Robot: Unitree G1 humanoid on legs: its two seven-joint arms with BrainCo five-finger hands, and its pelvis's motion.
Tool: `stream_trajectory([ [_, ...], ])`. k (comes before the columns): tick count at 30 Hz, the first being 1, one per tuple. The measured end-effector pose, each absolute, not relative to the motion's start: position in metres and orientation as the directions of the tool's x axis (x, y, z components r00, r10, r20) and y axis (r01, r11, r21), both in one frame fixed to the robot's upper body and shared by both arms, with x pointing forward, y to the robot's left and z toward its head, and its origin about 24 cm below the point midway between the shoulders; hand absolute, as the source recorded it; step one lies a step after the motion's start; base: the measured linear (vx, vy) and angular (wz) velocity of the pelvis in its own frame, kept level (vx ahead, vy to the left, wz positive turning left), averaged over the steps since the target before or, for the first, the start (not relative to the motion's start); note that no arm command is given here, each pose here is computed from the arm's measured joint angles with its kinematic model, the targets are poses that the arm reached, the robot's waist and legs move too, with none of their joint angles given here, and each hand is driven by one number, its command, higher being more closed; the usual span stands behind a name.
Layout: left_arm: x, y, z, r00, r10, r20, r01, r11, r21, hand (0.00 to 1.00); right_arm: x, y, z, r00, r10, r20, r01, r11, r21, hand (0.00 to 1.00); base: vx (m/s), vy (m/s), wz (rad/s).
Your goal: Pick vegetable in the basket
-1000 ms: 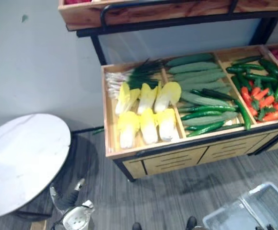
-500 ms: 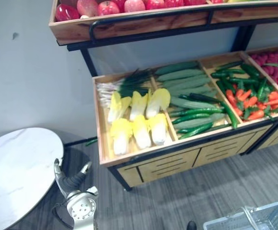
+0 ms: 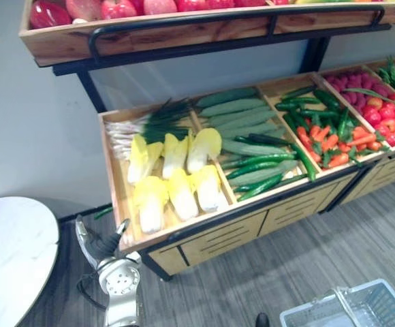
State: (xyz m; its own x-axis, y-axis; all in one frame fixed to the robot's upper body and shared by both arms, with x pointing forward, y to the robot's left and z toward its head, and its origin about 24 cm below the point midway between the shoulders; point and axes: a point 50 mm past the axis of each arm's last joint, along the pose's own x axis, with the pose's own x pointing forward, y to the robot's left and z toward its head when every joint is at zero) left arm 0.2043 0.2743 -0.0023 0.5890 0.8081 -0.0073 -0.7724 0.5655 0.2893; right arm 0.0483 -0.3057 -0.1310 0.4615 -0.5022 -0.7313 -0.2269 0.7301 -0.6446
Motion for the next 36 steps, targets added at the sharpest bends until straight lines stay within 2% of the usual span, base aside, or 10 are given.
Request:
stream_trajectory([
  [9, 0.216, 0.28, -0.009, 0.551, 0.833, -0.058, -0.795, 0.544, 0.269, 0.0, 0.058, -0.304, -0.13, 0.494, -0.486, -0.721, -0.248, 0.716, -0.652, 1.0, 0.02, -0.011, -0.06],
  [16, 0.224, 0.286, -0.008, 0.538, 0.84, -0.063, -0.8, 0.533, 0.274, 0.0, 0.086, -0.299, -0.124, 0.578, -0.449, -0.681, -0.256, 0.693, -0.674, 1.0, -0.02, -0.037, -0.2],
  [23, 0.233, 0.284, -0.001, 0.531, 0.846, -0.041, -0.815, 0.523, 0.249, 0.0, 0.1, -0.294, -0.122, 0.618, -0.423, -0.662, -0.27, 0.677, -0.685, 1.0, -0.01, -0.049, -0.18],
  [36, 0.242, 0.279, 0.002, 0.545, 0.838, -0.033, -0.808, 0.535, 0.245, 0.0, 0.103, -0.292, -0.12, 0.643, -0.406, -0.649, -0.291, 0.655, -0.698, 1.0, -0.01, -0.043, -0.06],
])
